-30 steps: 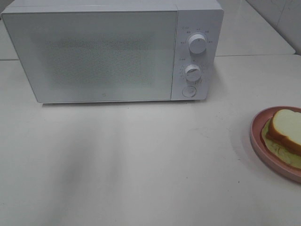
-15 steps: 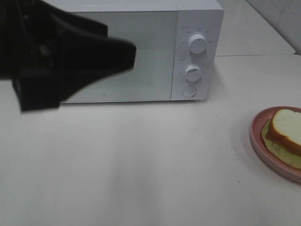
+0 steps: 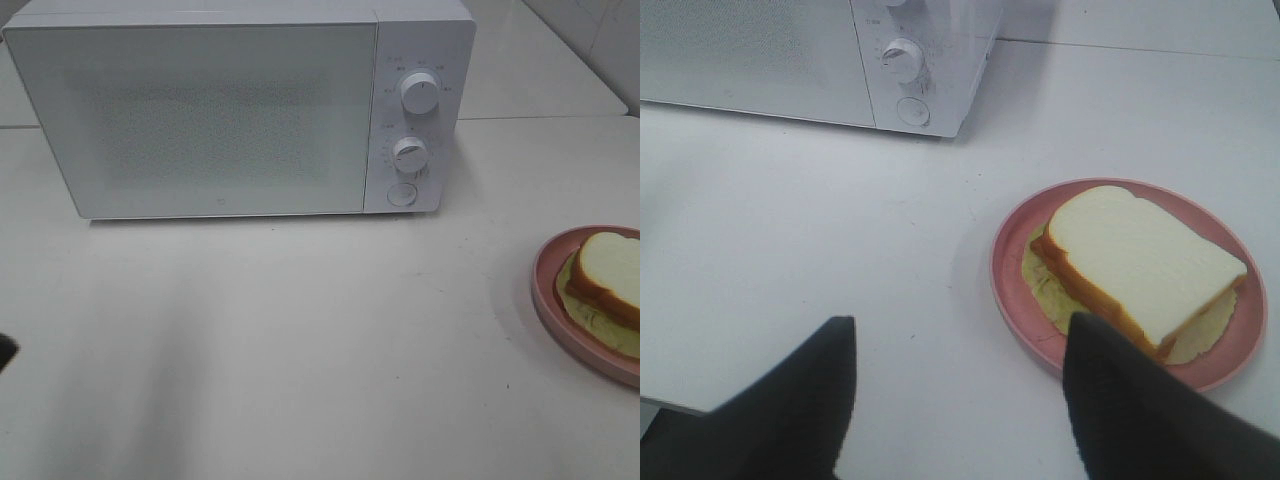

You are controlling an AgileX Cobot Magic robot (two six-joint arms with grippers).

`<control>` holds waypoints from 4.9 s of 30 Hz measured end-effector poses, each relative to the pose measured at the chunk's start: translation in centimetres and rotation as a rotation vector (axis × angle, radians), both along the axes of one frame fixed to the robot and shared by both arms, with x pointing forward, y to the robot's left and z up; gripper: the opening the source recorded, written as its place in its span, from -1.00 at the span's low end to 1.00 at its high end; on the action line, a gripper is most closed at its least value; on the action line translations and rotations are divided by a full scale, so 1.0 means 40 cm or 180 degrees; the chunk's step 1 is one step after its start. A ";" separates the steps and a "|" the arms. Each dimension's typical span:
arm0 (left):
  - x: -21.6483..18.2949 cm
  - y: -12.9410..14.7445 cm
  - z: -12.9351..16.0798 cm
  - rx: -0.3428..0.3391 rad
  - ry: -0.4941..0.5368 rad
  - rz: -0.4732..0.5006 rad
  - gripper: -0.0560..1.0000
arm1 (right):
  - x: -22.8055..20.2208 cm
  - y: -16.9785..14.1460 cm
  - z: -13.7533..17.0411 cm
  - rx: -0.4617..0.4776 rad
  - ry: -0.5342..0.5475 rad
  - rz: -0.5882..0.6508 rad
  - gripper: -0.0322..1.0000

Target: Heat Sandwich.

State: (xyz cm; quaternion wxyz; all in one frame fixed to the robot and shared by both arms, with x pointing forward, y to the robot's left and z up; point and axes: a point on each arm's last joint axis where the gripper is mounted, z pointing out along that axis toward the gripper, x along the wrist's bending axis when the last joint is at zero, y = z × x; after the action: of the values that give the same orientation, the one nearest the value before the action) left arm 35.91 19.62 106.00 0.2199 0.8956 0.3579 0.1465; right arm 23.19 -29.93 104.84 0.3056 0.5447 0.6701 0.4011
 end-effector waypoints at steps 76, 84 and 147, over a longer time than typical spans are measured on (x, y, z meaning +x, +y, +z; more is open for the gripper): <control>-0.322 0.247 -0.011 -0.1124 -0.1554 0.2231 0.40 | 0.000 0.000 0.000 0.0000 0.0000 0.0000 0.23; -0.322 0.247 -0.011 -0.1124 -0.1554 0.2231 0.40 | 0.000 0.000 0.000 0.0000 0.0000 0.0000 0.23; -0.322 0.247 -0.011 -0.1124 -0.1554 0.2231 0.40 | 0.000 0.000 0.000 0.0000 0.0000 0.0000 0.21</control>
State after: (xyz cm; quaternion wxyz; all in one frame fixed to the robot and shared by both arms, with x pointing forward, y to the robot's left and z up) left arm 23.03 29.48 105.55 0.3842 0.6087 0.5963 0.3554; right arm 23.19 -29.93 104.84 0.3056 0.5447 0.6701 0.4011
